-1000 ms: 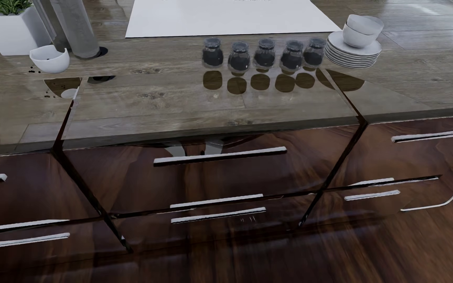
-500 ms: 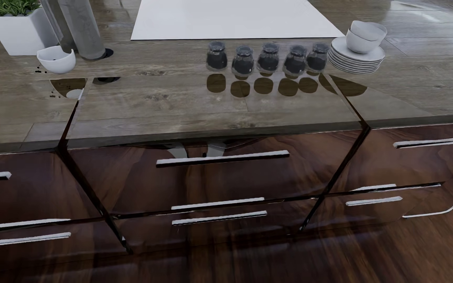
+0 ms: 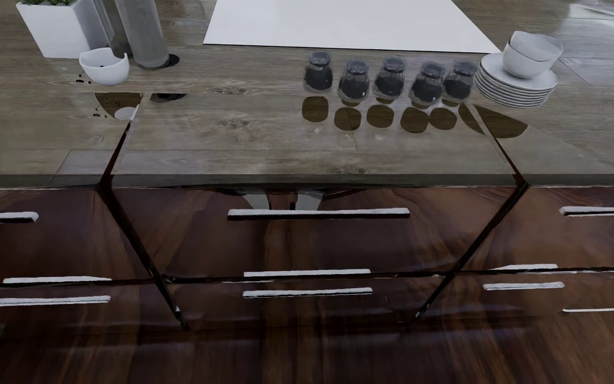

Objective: Move towards the corner

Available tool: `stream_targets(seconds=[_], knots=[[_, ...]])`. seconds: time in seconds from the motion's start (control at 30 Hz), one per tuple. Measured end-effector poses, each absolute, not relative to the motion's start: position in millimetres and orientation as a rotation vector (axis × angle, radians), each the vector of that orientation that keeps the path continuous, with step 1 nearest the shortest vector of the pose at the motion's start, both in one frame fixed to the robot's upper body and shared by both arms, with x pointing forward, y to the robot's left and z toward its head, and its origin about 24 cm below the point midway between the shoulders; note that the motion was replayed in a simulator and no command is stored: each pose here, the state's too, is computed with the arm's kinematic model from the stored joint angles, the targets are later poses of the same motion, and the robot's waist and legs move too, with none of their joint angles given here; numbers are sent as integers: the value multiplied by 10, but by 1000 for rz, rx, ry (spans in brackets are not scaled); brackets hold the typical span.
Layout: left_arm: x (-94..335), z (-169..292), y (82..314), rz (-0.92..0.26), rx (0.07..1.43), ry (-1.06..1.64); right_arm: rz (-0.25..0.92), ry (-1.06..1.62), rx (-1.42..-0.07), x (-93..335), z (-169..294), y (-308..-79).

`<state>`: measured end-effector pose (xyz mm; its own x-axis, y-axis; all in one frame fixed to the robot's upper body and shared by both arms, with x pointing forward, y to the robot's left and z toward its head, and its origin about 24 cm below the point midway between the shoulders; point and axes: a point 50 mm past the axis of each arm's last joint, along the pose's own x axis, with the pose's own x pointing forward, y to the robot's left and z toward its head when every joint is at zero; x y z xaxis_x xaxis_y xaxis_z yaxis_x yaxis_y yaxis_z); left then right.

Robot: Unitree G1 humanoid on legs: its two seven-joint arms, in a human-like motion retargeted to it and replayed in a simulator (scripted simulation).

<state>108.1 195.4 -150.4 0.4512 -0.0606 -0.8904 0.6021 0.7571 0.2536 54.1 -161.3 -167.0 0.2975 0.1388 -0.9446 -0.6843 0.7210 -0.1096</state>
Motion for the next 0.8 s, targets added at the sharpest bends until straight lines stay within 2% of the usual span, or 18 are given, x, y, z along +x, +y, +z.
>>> stream_targets(seconds=[0.4, 0.57, 0.8], knots=[[1263, -1437, 2096, -407, 645, 1004, 616, 1108, -545, 549, -1637, -1522], [1285, -1432, 2090, -411, 650, 999, 587, 1108, -545, 593, -1633, -1576], [1278, -1434, 2093, -409, 647, 1001, 605, 1100, -526, 571, -1632, -1488]])
